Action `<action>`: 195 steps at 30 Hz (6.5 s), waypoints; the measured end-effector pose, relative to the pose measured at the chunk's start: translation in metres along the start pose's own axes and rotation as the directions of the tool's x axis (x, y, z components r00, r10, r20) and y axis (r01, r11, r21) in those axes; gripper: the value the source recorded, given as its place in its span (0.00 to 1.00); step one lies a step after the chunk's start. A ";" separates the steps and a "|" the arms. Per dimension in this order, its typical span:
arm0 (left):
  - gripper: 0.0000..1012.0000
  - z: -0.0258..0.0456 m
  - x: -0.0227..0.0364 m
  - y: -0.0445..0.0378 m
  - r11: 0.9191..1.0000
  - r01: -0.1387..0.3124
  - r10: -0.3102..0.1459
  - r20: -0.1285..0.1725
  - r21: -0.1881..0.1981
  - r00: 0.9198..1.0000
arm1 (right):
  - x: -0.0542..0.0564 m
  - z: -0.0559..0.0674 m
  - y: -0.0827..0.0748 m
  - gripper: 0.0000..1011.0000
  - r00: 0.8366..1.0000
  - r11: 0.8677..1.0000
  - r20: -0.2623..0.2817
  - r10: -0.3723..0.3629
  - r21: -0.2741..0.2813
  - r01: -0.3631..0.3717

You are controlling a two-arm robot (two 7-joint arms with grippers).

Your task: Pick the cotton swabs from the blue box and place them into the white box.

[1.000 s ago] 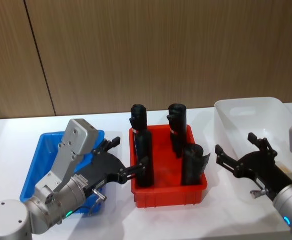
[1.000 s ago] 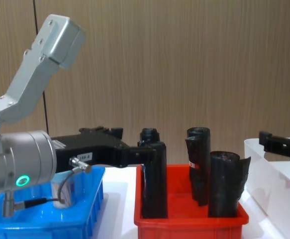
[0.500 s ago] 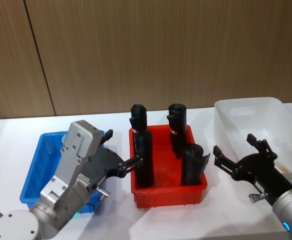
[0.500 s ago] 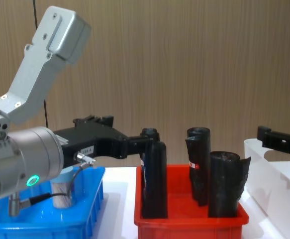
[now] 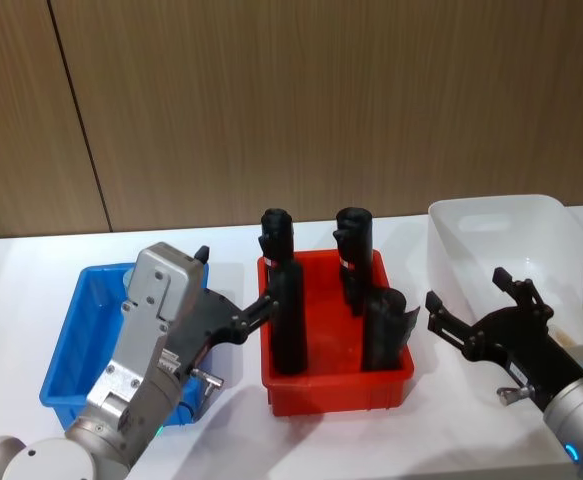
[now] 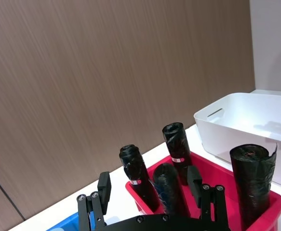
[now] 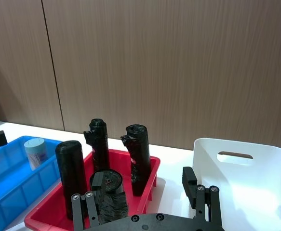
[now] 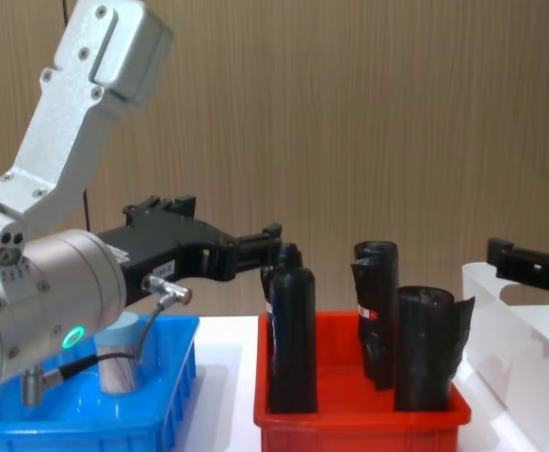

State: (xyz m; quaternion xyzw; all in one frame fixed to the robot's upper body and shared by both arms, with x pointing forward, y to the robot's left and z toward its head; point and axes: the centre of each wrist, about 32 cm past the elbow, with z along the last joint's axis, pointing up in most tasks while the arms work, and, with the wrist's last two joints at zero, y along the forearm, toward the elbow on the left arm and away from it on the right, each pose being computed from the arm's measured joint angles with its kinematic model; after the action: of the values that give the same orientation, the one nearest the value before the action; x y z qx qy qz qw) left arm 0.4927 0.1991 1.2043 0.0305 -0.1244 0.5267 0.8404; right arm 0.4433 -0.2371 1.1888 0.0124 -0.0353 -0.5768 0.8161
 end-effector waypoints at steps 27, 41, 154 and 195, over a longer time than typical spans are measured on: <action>0.99 0.0005 -0.0009 0.0003 1.000 -0.011 0.011 0.002 -0.005 1.000 | 0.005 -0.001 0.003 0.99 0.998 0.997 -0.021 0.054 -0.049 -0.055; 0.99 0.0004 -0.0008 0.0003 1.000 -0.011 0.011 0.002 -0.003 1.000 | 0.010 -0.007 0.018 0.99 0.987 0.981 -0.039 0.153 -0.114 -0.156; 0.99 0.0003 -0.0009 0.0003 1.000 -0.011 0.011 0.002 -0.004 1.000 | 0.101 0.038 0.099 0.53 0.995 0.996 0.053 -0.087 0.021 0.086; 0.99 0.0003 -0.0009 0.0003 1.000 -0.011 0.011 0.002 -0.004 1.000 | 0.122 -0.004 0.107 0.99 0.985 0.983 0.040 -0.168 -0.062 0.171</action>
State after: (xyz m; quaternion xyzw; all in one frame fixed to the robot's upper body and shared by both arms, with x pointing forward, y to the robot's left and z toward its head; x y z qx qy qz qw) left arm 0.4920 0.1984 1.2044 0.0289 -0.1264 0.5310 0.8374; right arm 0.5847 -0.3166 1.1968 -0.0213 -0.0291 -0.6451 0.7633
